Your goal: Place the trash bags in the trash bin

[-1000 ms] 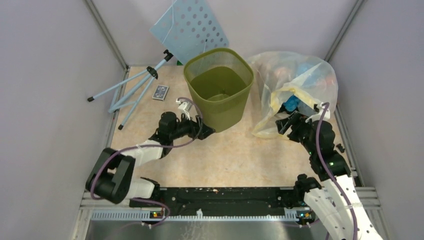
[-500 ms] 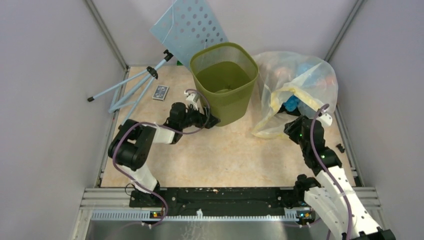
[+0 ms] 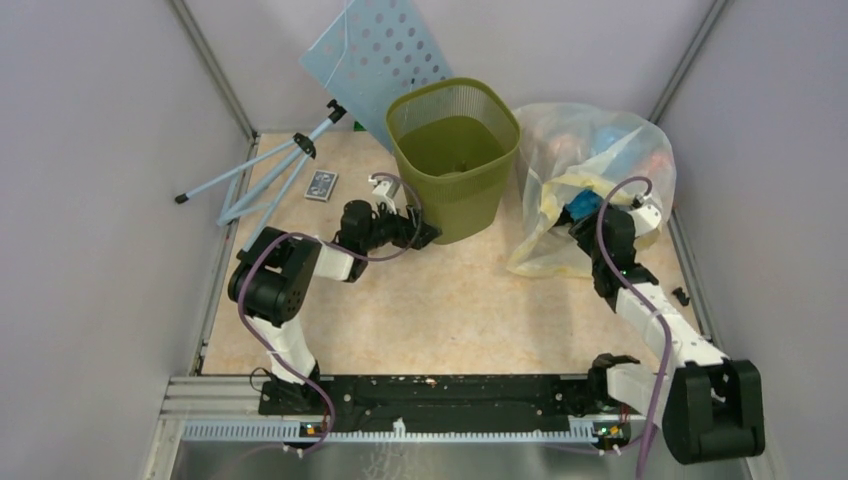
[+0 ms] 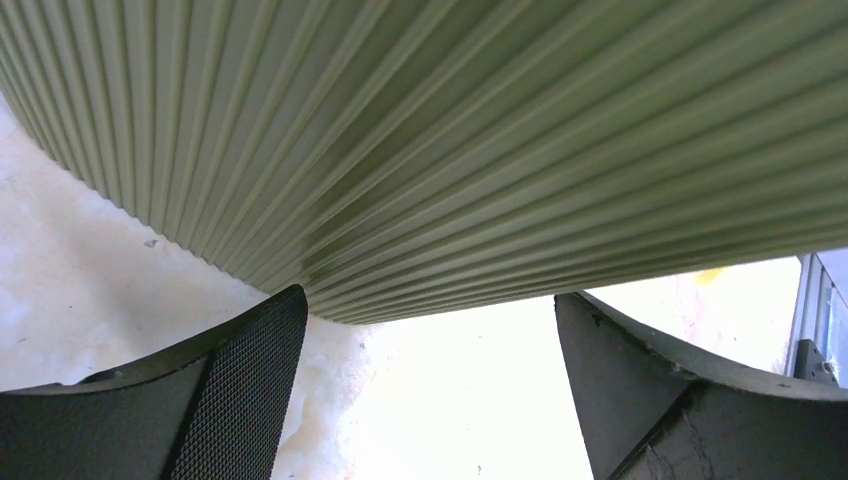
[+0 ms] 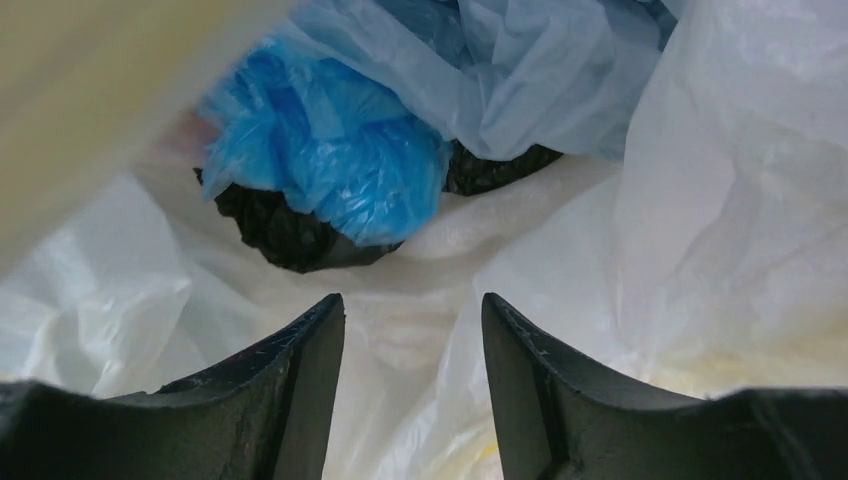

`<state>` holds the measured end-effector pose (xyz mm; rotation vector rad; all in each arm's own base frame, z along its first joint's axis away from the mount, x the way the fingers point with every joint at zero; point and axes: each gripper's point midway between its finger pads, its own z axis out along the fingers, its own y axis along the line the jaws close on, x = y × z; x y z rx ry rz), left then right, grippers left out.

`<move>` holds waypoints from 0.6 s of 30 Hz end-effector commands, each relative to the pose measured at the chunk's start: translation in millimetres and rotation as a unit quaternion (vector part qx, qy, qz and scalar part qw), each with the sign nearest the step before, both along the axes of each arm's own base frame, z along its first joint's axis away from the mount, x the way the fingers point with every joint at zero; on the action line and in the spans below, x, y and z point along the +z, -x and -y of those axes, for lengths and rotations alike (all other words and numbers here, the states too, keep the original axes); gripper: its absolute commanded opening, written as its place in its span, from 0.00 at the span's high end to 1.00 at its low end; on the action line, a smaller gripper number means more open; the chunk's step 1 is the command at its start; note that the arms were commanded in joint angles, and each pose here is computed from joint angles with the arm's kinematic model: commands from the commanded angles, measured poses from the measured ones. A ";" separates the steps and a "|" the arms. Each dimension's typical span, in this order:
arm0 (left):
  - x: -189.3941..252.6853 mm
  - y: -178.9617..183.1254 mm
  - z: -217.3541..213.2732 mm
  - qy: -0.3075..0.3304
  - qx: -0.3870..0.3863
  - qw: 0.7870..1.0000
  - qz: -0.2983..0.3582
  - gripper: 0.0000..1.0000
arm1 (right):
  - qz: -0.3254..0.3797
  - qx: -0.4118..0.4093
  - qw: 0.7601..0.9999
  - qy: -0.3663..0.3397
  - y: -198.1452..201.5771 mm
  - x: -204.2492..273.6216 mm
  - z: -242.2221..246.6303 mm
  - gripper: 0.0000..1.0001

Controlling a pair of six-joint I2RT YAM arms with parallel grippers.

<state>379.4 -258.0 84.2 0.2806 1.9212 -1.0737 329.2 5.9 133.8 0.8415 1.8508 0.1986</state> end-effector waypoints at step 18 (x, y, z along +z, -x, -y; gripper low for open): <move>18.3 9.8 -1.1 -0.008 -0.031 0.998 0.053 0.01 | -0.014 0.025 1.000 0.007 -88.3 2.9 -3.6 1.00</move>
